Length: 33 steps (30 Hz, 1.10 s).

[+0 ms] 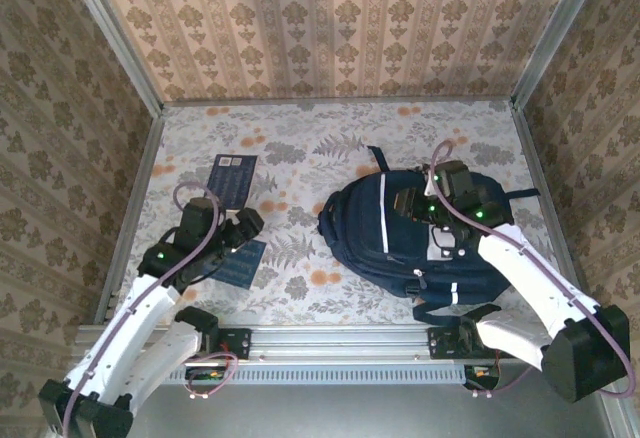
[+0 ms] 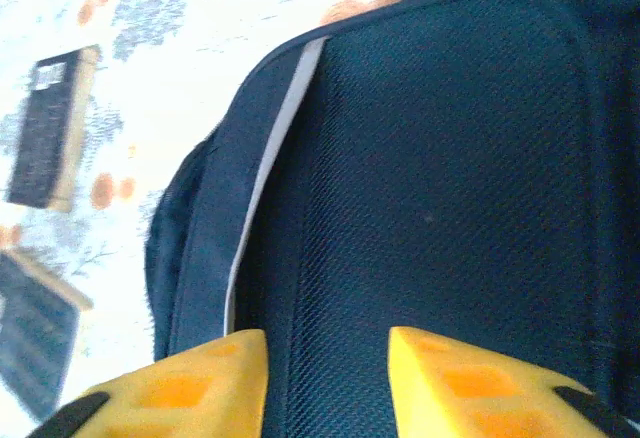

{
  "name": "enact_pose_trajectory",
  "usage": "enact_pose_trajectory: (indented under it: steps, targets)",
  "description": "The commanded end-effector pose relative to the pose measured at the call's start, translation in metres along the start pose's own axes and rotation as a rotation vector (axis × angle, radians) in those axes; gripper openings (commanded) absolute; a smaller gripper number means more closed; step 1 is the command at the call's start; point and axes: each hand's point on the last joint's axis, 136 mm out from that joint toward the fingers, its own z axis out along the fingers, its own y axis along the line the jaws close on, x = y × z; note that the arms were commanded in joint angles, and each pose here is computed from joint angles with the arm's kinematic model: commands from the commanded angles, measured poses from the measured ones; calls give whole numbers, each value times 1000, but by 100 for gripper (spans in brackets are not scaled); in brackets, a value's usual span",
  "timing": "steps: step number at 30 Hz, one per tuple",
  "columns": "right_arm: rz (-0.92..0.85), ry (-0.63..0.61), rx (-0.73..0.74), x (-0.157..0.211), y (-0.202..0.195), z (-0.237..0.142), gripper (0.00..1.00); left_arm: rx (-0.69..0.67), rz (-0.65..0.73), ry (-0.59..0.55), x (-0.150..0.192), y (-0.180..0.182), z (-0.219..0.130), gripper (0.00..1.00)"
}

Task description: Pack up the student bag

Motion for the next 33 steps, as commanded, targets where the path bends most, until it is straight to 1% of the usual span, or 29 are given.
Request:
enact_pose_trajectory:
  steps: [1, 3, 5, 8, 9, 11, 15, 18, 20, 23, 29, 33]
  targets:
    - [-131, -136, 164, -33, -4, -27, 43, -174, -47, 85, 18, 45, 14, 95]
    - [-187, -140, 170, -33, 6, -33, 44, -218, -86, 117, 23, 59, 24, 95]
    - [-243, -131, 131, -28, 25, -31, 44, -258, -114, 128, 24, 71, 31, 95]
    - [-335, -68, 56, -8, 58, -19, 43, -300, -140, 136, 25, 83, 39, 95]
    - [-358, -53, 14, -2, 74, -12, 42, -315, -154, 140, 26, 88, 41, 94]
    - [-393, 18, -108, 18, 104, 3, 41, -352, -165, 135, 26, 97, 45, 94]
    - [-404, 119, -236, 46, 148, 24, 37, -445, -195, 143, 32, 116, 50, 90]
    - [-415, 138, -254, 54, 163, 35, 37, -499, -202, 151, 33, 124, 52, 88]
    - [-415, 158, -256, 60, 170, 48, 34, -520, -199, 165, 35, 128, 57, 87]
    - [-407, 198, -308, 69, 191, 64, 32, -532, -201, 181, 38, 130, 64, 82]
    - [-414, 254, -295, 80, 212, 93, 30, -511, -156, 215, 40, 119, 81, 76]
    - [-433, 263, -254, 79, 212, 114, 30, -491, -90, 255, 51, 104, 92, 72]
